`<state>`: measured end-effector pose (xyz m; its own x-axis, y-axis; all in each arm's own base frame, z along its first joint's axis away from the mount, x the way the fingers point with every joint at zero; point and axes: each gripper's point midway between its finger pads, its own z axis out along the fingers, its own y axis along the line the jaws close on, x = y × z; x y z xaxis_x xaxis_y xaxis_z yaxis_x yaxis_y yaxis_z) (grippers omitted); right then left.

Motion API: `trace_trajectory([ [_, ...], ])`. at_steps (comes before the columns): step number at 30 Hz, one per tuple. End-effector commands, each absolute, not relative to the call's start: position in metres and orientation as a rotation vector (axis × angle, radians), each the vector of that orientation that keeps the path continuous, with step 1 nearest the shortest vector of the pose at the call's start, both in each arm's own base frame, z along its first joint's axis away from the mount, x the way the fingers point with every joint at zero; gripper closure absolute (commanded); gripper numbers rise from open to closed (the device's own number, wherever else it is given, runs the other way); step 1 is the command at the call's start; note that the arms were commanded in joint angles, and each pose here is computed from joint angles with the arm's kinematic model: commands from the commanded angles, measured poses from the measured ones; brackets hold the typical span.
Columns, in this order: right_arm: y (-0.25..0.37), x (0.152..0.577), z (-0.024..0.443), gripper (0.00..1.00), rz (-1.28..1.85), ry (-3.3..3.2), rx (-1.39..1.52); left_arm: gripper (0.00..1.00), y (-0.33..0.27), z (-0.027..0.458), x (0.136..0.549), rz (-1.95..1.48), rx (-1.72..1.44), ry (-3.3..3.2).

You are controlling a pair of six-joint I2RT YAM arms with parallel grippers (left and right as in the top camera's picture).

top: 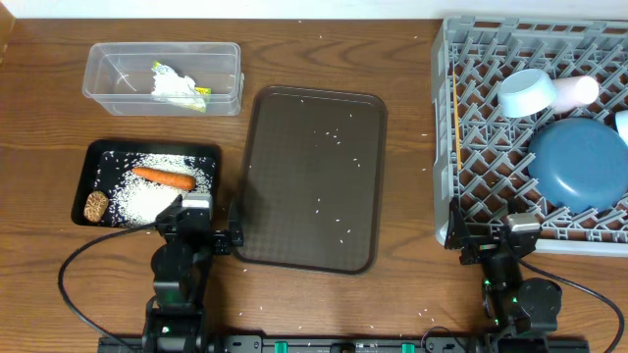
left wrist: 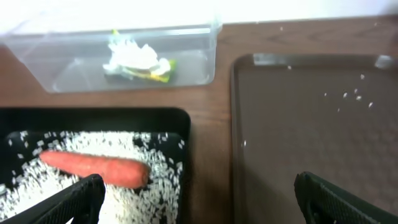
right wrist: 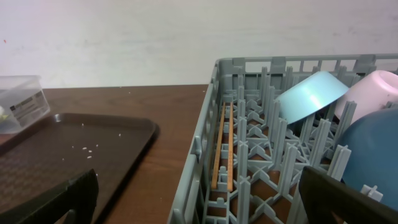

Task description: Sort waste into correct bins and load items into the dishwasher rack

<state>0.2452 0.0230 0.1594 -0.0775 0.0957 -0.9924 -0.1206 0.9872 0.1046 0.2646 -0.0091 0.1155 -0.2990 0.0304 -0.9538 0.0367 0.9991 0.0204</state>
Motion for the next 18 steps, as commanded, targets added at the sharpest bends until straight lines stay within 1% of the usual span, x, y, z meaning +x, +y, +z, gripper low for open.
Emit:
trace_trajectory([
  [1, 0.02, 0.245, 0.159, 0.01, 0.161, 1.637, -0.016, 0.02, -0.009, 0.116, 0.261, 0.013, 0.068, 1.842],
  [11, 0.02, 0.245, 0.159, 0.01, 0.161, 1.637, -0.016, 0.02, -0.005, 0.119, 0.246, 0.027, 0.055, 1.803],
  [18, 0.02, 0.245, 0.159, 0.01, 0.161, 1.637, -0.015, 0.02, -0.003, 0.133, 0.244, 0.028, 0.031, 1.741],
])
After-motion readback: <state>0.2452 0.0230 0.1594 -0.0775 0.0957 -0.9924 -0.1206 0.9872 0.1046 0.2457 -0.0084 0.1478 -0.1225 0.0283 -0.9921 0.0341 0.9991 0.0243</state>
